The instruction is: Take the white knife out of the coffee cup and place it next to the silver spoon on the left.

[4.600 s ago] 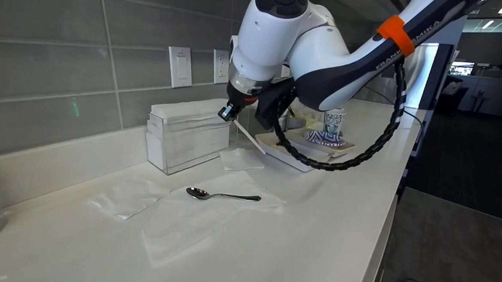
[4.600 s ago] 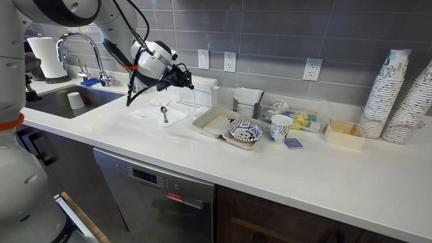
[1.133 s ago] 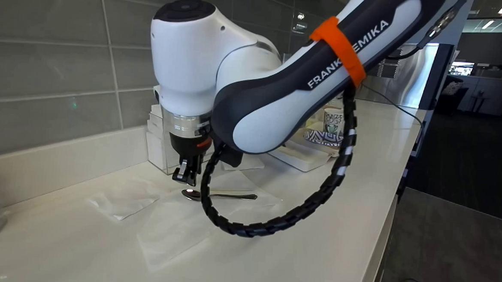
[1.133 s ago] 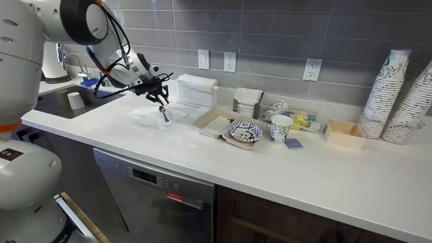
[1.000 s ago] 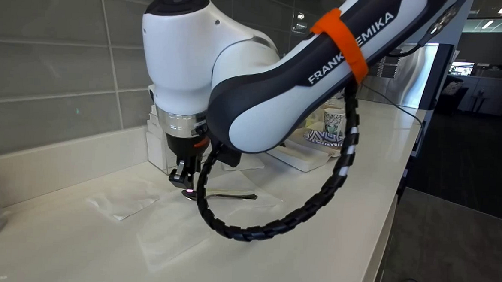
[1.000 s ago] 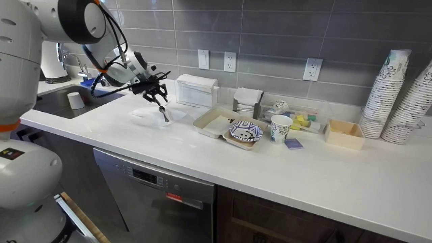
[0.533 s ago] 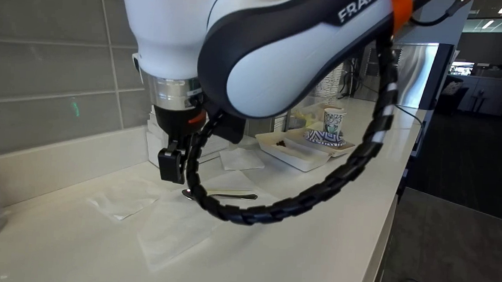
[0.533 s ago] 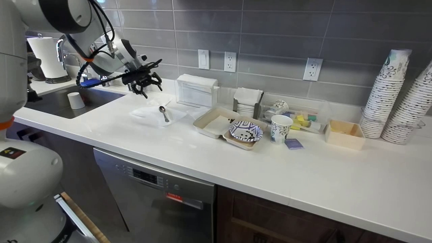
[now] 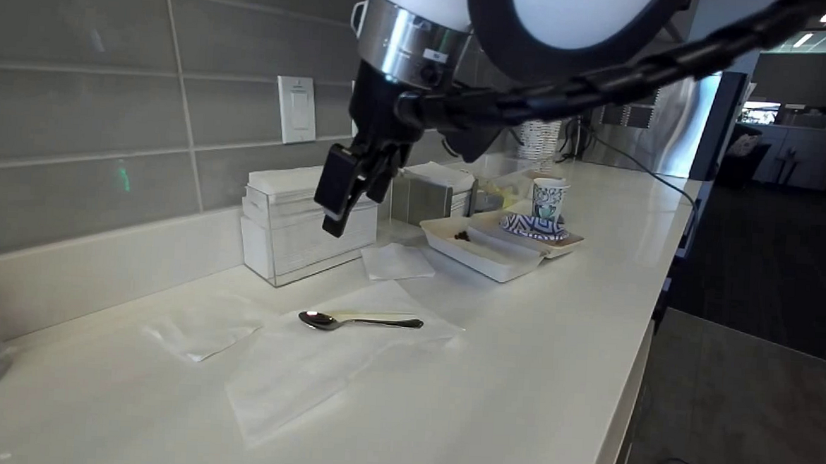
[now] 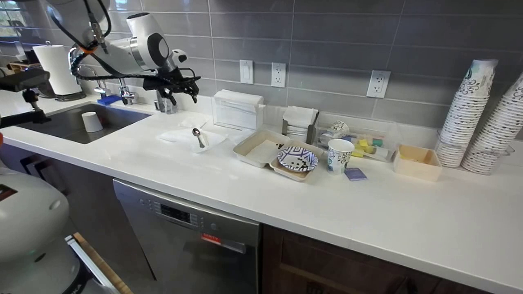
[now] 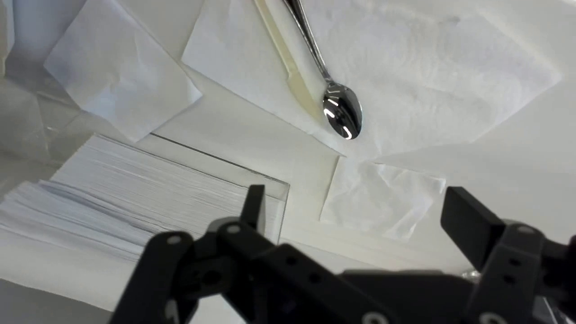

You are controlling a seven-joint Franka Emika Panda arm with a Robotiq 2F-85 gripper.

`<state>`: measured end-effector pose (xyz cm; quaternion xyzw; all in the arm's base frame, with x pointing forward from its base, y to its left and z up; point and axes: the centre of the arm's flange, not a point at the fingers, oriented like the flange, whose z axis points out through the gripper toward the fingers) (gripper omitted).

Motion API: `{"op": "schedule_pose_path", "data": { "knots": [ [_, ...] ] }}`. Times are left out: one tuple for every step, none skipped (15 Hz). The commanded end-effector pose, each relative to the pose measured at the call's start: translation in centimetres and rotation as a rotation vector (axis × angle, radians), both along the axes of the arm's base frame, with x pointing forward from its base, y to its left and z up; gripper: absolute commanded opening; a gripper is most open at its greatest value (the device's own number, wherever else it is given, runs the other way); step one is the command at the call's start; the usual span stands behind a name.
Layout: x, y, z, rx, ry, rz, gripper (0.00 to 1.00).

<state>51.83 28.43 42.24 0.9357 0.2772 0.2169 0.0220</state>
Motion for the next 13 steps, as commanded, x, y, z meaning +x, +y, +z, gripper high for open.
{"op": "schedule_pose_path", "data": {
  "knots": [
    [-6.7,-5.7,0.8,0.097,-0.037,-0.081,1.0],
    [-7.8,-6.5,1.2,0.1,-0.031,-0.11,1.0],
    [-9.2,-7.1,1.8,0.115,-0.041,-0.14,1.0],
    [-10.6,-7.9,2.2,0.103,-0.031,-0.181,1.0],
    [-12.0,-8.7,2.7,0.109,-0.034,-0.219,1.0],
    [-13.4,-9.4,3.2,0.103,-0.035,-0.266,1.0],
    [-14.8,-10.3,3.9,0.103,-0.055,-0.321,1.0],
    [-9.6,-8.0,2.2,0.105,-0.039,-0.231,1.0],
    [-10.4,-8.5,2.6,0.104,-0.051,-0.243,1.0],
    [-10.7,-8.5,3.1,0.105,-0.062,-0.239,1.0],
    [-10.7,-8.3,3.2,0.106,-0.064,-0.236,1.0],
    [-10.5,-8.2,3.0,0.104,-0.058,-0.235,1.0],
    [-10.2,-8.2,2.7,0.103,-0.051,-0.236,1.0]
  ]
}}
